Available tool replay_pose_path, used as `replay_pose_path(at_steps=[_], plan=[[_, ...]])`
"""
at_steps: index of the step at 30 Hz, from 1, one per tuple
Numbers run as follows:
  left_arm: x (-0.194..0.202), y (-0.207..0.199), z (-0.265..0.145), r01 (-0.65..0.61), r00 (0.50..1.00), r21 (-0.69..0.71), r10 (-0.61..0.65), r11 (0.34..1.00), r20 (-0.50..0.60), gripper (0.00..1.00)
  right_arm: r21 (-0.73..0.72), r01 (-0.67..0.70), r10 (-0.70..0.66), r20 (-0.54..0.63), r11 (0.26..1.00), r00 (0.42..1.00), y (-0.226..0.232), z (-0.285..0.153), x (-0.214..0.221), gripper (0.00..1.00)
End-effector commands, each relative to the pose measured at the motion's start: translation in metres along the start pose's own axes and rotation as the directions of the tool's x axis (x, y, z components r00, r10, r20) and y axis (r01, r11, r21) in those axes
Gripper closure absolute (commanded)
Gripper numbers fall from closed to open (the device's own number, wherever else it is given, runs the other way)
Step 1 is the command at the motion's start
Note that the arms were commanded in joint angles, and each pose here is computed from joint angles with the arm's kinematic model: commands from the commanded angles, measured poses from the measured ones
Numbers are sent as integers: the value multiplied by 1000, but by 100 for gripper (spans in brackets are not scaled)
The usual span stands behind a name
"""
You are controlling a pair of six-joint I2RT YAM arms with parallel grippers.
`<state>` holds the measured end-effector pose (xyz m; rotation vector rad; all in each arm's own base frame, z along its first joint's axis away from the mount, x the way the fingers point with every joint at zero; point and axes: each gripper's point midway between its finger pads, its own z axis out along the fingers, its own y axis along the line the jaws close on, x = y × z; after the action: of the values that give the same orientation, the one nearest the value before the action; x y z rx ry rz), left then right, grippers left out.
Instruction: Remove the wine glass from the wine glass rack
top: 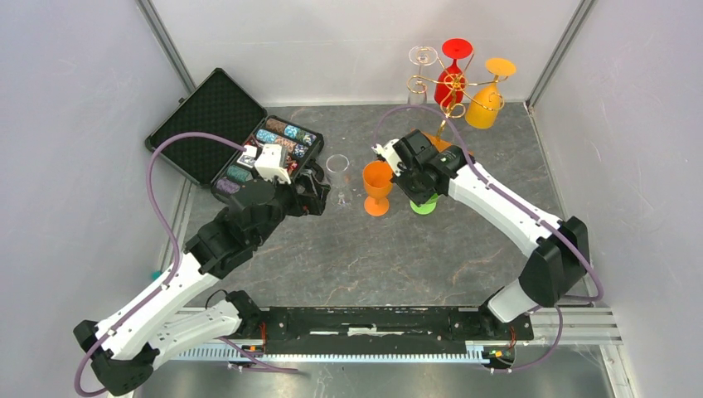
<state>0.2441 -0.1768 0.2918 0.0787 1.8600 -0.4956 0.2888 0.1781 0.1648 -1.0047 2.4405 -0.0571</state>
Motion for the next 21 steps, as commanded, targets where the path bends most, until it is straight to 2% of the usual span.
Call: replay_pose_path(at_steps=[1, 8, 11, 15, 21], plan=[[-4, -7, 4, -16, 1000, 34, 15, 999, 23, 0, -50, 14, -10, 71, 999, 997, -1, 1, -24, 100], [-3, -9, 4, -12, 1000, 43, 12, 999, 20, 0, -59, -6, 10, 54, 998, 998, -6, 11, -24, 98], [-2, -8, 4, -9, 1000, 43, 8, 999, 17, 0, -50, -11, 13, 53, 999, 998, -9, 12, -26, 90], [-2, -9, 4, -4, 1000, 46, 3, 999, 16, 0, -45, -19, 22, 74, 999, 997, -11, 10, -34, 75], [-5, -9, 3, -5, 1000, 45, 4, 999, 22, 0, -28, -33, 36, 116, 999, 993, -17, -2, -46, 65]])
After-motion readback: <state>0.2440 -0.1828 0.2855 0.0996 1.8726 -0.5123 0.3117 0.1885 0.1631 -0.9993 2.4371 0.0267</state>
